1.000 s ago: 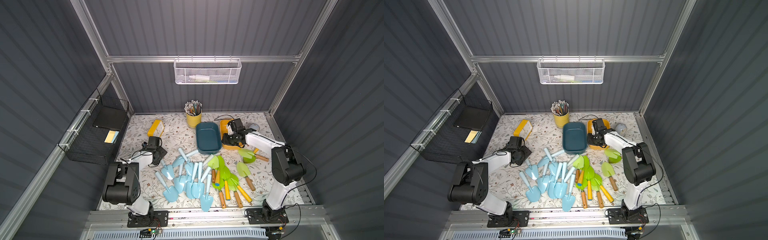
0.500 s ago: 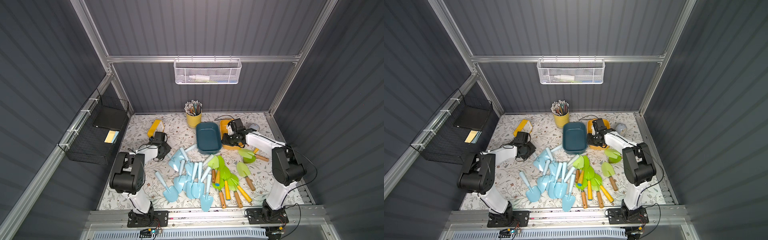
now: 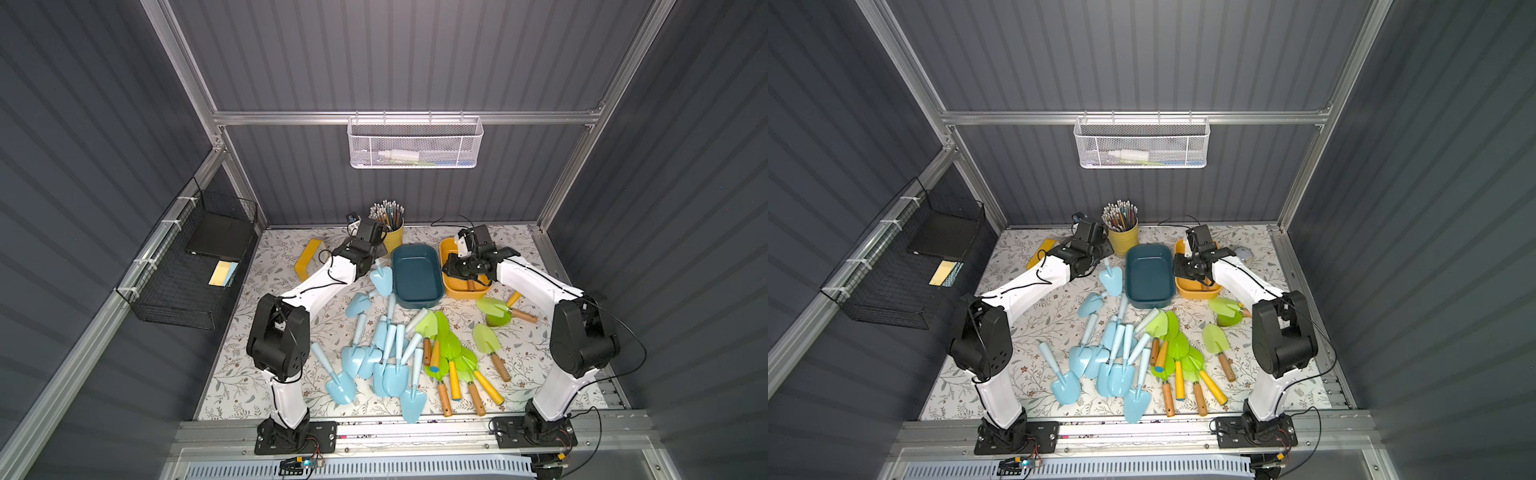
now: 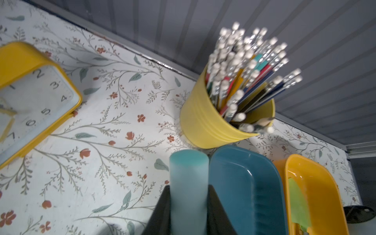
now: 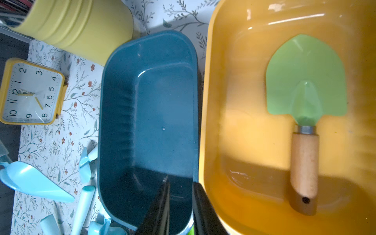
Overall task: Sort the small shovels by color and place them into the storage box
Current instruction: Pick up the shovel from the center of the board, then place the shovel in the storage box.
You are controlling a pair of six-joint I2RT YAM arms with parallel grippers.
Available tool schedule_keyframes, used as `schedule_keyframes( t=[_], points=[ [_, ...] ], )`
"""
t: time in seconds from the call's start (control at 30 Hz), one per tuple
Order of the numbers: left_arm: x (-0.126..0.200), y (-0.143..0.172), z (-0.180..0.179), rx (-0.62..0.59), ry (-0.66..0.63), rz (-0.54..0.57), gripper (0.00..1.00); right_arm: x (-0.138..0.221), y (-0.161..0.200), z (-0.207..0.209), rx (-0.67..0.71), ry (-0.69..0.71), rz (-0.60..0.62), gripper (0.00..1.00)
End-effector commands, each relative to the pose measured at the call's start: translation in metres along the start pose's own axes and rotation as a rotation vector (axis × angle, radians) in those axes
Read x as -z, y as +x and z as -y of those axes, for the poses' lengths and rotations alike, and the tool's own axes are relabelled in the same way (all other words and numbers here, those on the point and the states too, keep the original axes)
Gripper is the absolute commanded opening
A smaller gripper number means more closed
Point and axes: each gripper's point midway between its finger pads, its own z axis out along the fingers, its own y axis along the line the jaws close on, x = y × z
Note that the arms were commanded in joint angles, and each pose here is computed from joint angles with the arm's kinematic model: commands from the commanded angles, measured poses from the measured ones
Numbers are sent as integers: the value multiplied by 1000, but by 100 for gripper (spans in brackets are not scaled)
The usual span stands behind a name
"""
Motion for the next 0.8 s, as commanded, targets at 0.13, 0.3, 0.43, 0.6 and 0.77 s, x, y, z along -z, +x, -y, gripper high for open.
schedule_keyframes(
  t=[0.13, 0.3, 0.43, 0.6, 0.77],
  points=[
    [10, -28, 88, -128, 334, 61, 0, 21, -15, 0, -10, 12, 37, 24],
    [33, -30, 148, -178, 547, 107, 0, 31, -22, 13, -38, 23, 61, 24],
    [32, -14, 182, -230, 678, 89, 0, 36, -23, 25, -54, 35, 73, 25],
    [7, 3, 197, -251, 673, 88, 0, 40, -21, 33, -64, 45, 75, 25],
    [-23, 31, 187, -244, 643, 39, 0, 41, -17, 39, -67, 54, 69, 24]
  ],
)
